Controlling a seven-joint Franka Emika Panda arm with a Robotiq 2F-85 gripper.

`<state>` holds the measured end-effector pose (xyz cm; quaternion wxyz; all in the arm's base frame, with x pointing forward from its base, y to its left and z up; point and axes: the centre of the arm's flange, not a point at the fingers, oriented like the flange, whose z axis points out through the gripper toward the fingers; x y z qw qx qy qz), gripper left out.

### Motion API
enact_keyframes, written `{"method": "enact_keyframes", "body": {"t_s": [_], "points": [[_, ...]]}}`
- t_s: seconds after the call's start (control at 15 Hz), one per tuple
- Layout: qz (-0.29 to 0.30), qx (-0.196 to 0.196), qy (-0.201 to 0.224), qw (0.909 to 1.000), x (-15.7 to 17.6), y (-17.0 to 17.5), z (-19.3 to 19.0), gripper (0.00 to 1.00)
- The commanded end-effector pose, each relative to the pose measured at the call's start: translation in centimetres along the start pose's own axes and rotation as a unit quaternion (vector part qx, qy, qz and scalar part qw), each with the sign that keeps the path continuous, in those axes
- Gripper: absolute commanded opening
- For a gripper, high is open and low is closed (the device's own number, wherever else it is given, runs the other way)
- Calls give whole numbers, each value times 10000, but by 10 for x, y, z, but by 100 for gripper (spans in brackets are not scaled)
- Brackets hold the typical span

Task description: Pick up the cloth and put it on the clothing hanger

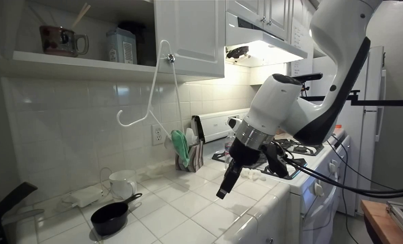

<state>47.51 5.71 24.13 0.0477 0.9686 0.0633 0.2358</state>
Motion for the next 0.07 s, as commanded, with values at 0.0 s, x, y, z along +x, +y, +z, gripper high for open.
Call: {"method": "enact_keyframes", "body": {"t_s": [0.0], "points": [[-7,-90,-16,10000,0,4,-2,100]]}}
